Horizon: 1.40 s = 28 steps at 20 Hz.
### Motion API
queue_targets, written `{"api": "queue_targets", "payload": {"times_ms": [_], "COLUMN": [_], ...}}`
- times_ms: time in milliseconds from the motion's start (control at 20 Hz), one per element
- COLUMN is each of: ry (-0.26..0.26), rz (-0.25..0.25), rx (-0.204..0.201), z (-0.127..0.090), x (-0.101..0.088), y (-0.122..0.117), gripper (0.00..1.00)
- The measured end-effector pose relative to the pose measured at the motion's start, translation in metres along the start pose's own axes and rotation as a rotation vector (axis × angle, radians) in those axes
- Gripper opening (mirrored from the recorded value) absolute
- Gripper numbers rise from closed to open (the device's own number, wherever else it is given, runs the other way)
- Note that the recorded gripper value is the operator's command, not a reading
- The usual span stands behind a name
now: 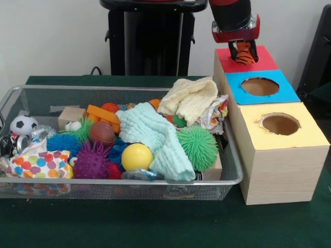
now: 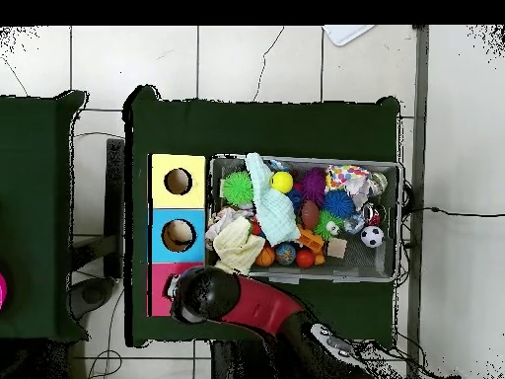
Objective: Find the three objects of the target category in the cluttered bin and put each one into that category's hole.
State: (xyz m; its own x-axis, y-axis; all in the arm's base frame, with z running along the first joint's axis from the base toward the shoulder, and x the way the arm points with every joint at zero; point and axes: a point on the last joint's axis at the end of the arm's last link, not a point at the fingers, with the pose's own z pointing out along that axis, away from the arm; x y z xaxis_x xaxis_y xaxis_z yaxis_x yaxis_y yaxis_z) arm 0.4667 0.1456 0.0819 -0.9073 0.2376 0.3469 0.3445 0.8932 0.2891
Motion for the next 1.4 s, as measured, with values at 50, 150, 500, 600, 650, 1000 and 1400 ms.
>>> {"api": "queue_targets", "payload": {"times_ms": [50, 150, 500, 600, 650, 1000, 1400], "ry": [-0.004, -0.018, -0.065, -0.069, -0.07, -0.059, -0.055], "rz": [-0.004, -0.005, 0.04, 0.061, 0.064, 0.081, 0.12], "rx": [0.014, 0.046, 0.084, 0.088, 0.089, 0.087, 0.068], "z": [-0.006, -0.019, -0.039, -0.042, -0.042, -0.039, -0.039], "x": [0.001, 0.004, -0.001, -0.003, -0.003, -0.003, -0.01], "y": [-0.002, -0.011, -0.04, -0.049, -0.05, -0.057, -0.073], "gripper": [1.0, 1.0, 1.0, 1.0, 1.0, 1.0, 1.0]}}
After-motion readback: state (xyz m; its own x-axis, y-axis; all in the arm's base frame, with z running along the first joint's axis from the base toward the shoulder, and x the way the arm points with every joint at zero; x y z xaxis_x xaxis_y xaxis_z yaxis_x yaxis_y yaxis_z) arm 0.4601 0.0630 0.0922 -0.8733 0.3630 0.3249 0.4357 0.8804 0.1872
